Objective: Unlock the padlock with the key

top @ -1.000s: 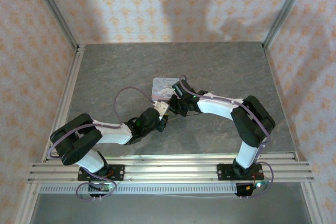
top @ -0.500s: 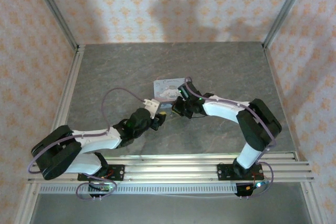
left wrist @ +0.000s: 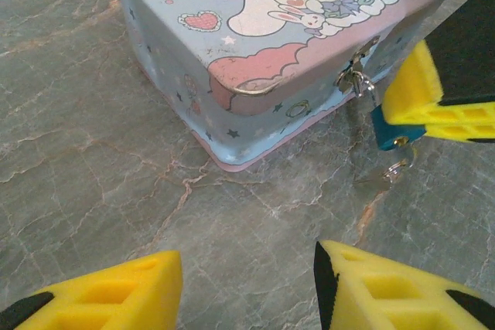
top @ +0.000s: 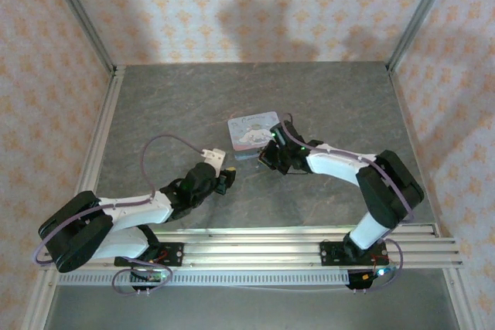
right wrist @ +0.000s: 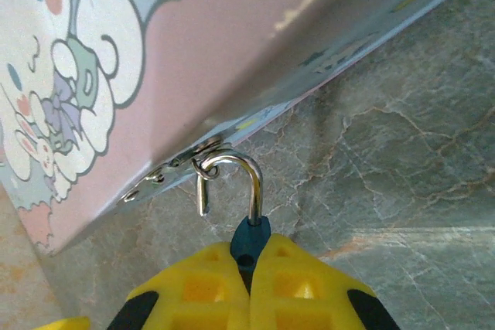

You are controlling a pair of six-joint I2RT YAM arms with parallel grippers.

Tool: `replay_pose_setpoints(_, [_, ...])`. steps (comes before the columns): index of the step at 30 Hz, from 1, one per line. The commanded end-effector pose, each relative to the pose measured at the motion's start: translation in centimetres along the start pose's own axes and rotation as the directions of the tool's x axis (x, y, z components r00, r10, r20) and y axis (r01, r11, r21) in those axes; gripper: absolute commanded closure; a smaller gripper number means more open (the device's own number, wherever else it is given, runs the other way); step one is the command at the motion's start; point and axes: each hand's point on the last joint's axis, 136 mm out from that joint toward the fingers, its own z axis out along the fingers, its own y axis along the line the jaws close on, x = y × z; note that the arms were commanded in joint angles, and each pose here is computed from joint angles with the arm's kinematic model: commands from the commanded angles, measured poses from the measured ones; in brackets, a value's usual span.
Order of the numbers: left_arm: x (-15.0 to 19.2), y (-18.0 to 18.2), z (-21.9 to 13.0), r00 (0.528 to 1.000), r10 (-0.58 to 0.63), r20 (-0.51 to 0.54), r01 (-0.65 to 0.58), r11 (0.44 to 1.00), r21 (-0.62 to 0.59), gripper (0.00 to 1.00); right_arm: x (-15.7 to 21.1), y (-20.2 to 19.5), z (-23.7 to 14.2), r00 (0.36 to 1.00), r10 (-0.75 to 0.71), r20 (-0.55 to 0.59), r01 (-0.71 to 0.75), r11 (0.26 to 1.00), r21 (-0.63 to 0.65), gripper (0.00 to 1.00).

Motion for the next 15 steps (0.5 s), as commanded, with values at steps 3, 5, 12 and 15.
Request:
replay_pose_setpoints(3, [0.1, 1.0, -0.2, 1.000, -0.027, 0.007, 0.027, 0.999, -0.041, 0.51, -1.8, 1.6, -2.0, 0.993, 0.037, 0.113, -0.030, 0.998, -0.060, 1.00])
replay_pose_setpoints(5, [0.1, 1.0, -0.3, 1.000, -0.028, 0.010, 0.029, 0.999, -0.040, 0.51, -2.3, 1.9, -2.4, 0.990, 0.041, 0.138, -0.033, 0.998, -0.062, 1.00])
replay_pose_setpoints(12, [0.5, 1.4, -1.0, 0.999, -0.034, 0.017, 0.035, 0.998, -0.045, 0.52, -2.9, 3.0, -2.3, 0.987, 0.031, 0.157, -0.022, 0.998, -0.056, 1.00])
replay_pose_setpoints(15, [0.6, 1.8, -1.5, 0.999, -0.035, 0.024, 0.036, 0.998, -0.053, 0.52, -2.4, 3.0, -1.6, 0.989, 0.028, 0.142, -0.022, 0.999, -0.048, 1.00])
